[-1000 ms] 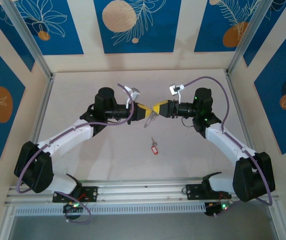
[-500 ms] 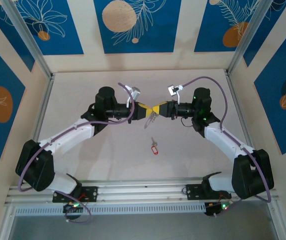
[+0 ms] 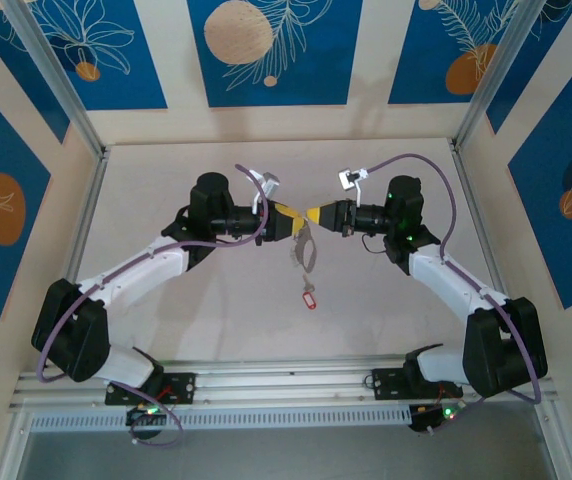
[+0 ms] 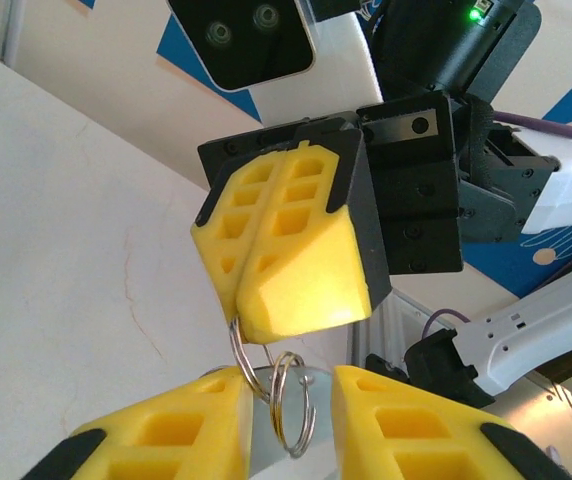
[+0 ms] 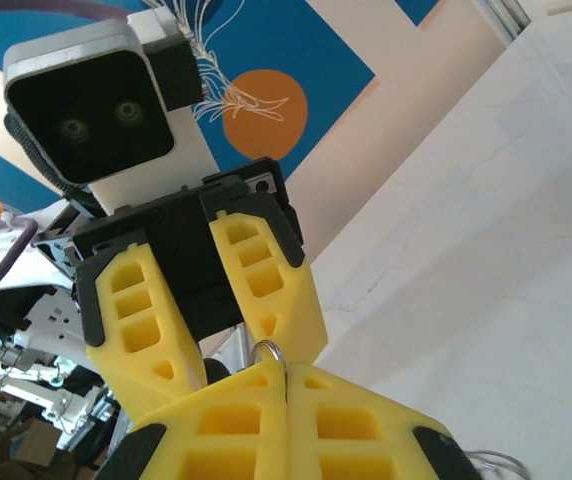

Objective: Put the keys on the keyring

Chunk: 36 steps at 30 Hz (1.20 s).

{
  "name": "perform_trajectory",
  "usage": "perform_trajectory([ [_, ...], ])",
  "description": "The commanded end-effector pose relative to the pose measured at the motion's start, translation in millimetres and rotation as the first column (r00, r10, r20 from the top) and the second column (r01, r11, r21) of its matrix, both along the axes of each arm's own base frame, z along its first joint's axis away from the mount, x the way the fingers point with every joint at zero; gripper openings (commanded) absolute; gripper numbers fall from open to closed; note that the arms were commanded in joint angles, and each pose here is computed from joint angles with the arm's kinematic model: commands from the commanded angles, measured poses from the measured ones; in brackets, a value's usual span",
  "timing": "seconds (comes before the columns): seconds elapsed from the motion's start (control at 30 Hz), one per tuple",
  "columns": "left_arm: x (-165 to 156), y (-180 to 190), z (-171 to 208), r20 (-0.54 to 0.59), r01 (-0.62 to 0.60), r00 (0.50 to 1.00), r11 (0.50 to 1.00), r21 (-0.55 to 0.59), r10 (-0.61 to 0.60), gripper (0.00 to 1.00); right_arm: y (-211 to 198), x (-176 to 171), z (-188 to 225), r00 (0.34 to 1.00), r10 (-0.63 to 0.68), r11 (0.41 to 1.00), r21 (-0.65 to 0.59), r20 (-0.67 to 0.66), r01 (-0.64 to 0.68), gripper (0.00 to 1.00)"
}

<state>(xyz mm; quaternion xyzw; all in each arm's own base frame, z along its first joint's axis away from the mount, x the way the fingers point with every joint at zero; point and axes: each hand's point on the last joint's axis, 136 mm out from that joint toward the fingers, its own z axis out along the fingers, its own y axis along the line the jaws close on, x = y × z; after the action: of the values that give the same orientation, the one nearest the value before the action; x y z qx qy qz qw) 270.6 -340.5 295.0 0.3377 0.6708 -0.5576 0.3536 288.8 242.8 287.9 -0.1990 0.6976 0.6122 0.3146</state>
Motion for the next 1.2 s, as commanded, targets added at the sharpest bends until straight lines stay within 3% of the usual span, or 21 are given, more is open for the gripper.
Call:
perform_trajectory([
  [0.0, -4, -1, 20, 0.062, 0.035, 0.998, 0.999, -0.037, -0.033, 0.27, -6, 9, -1, 0.998, -0.058, 0.998, 0.003, -0.009, 0.058, 0.00],
  [0.23, -5, -1, 12, 0.044, 0.041, 0.998, 0.999, -0.024, -0.040, 0.11, -7, 9, -2, 0.998, -0.064, 0.998, 0.003, -0.018, 0.064, 0.00],
  [0.4, -5, -1, 9, 0.040, 0.041, 0.998, 0.999, -0.017, -0.041, 0.08, -6, 9, -2, 0.998, -0.064, 0.998, 0.003, -0.019, 0.065, 0.00],
  [0.63, -1, 2, 9, 0.058, 0.000, 0.998, 1.000, -0.013, 0.001, 0.25, -7, 12, -4, 0.996, -0.081, 0.997, 0.000, -0.030, 0.081, 0.00],
  [1.17, 11, 14, 4, 0.066, -0.102, 0.992, 0.994, -0.026, 0.103, 0.47, -8, 13, -6, 0.994, -0.103, 0.995, -0.004, -0.042, 0.102, 0.00],
])
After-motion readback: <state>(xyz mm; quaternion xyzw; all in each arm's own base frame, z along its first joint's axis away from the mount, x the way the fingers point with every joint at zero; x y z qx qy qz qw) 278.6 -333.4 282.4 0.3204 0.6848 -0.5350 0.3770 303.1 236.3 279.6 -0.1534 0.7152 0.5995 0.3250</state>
